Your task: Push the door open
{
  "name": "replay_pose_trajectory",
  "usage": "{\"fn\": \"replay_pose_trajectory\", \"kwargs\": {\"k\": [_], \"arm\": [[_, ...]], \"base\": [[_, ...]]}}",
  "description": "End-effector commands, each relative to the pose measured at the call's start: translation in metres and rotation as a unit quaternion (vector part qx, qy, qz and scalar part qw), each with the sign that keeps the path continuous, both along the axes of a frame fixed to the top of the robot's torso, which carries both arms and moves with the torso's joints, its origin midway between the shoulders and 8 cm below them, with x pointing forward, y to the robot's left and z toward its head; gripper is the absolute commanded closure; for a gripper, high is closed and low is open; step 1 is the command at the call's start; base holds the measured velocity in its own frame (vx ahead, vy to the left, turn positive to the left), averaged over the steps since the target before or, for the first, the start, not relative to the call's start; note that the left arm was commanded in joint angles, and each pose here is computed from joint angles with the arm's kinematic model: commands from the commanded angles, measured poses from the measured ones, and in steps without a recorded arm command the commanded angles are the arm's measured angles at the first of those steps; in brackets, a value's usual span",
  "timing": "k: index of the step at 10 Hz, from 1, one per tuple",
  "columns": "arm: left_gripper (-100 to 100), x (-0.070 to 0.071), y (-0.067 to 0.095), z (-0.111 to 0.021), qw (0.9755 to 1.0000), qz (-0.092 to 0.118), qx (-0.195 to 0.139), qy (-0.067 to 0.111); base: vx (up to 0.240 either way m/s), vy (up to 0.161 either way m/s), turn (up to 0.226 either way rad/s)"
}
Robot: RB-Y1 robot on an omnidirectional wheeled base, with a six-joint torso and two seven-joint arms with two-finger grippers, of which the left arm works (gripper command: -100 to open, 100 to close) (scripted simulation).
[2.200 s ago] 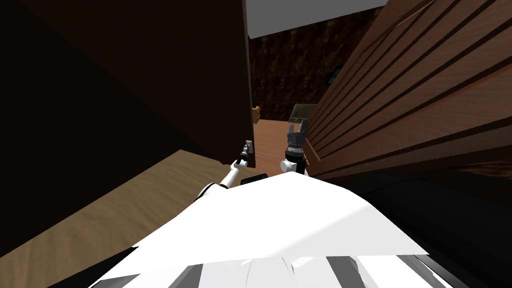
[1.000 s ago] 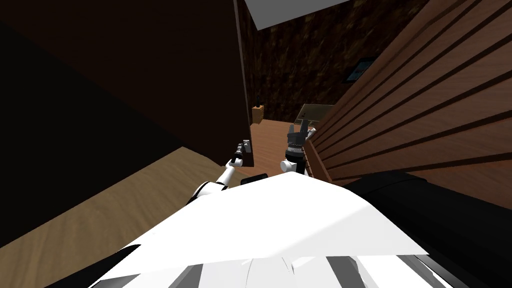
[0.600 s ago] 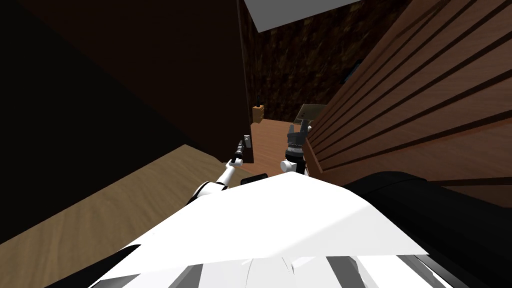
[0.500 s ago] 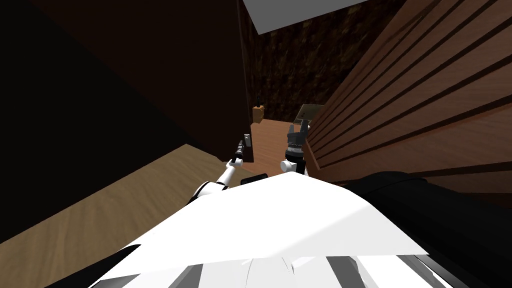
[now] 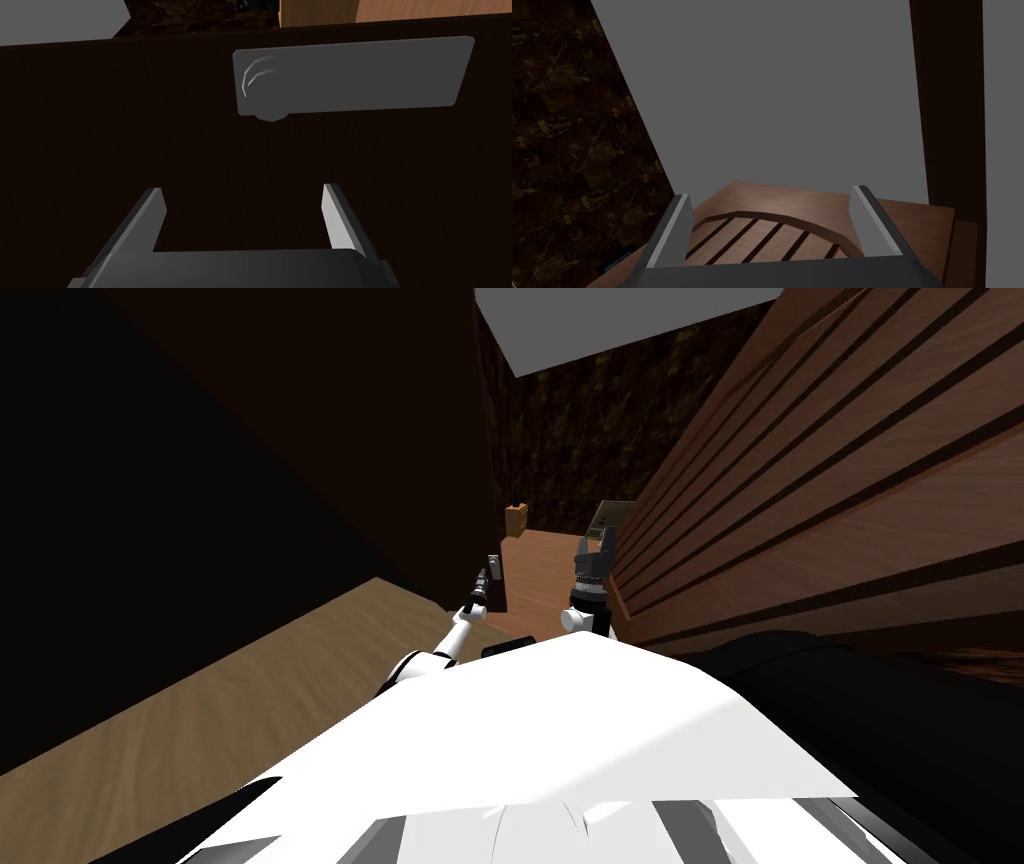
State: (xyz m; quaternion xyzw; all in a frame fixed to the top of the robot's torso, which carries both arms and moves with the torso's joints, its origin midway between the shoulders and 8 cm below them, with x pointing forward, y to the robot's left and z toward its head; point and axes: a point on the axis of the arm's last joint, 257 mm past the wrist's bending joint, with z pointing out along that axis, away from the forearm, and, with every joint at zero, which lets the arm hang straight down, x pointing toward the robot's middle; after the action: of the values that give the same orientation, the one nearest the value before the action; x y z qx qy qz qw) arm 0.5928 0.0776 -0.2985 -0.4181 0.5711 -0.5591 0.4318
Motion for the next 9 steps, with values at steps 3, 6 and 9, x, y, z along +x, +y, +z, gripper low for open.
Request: {"fn": "replay_pose_trajectory", "kwargs": {"k": [3, 6, 9], "arm": [[-100, 0.0006, 0.0070, 0.0009, 1.0000, 0.005, 0.003, -0.004], [-100, -0.0001, 0.0046, 0.0020, 1.0000, 0.007, -0.002, -0.006], [100, 0.0001, 0.0054, 0.0018, 1.0000, 0.006, 0.000, -0.006]], "base": [[0.194, -0.079, -0.020], [0.203, -0.078, -0.023], [0.016, -0.005, -0.001]]}}
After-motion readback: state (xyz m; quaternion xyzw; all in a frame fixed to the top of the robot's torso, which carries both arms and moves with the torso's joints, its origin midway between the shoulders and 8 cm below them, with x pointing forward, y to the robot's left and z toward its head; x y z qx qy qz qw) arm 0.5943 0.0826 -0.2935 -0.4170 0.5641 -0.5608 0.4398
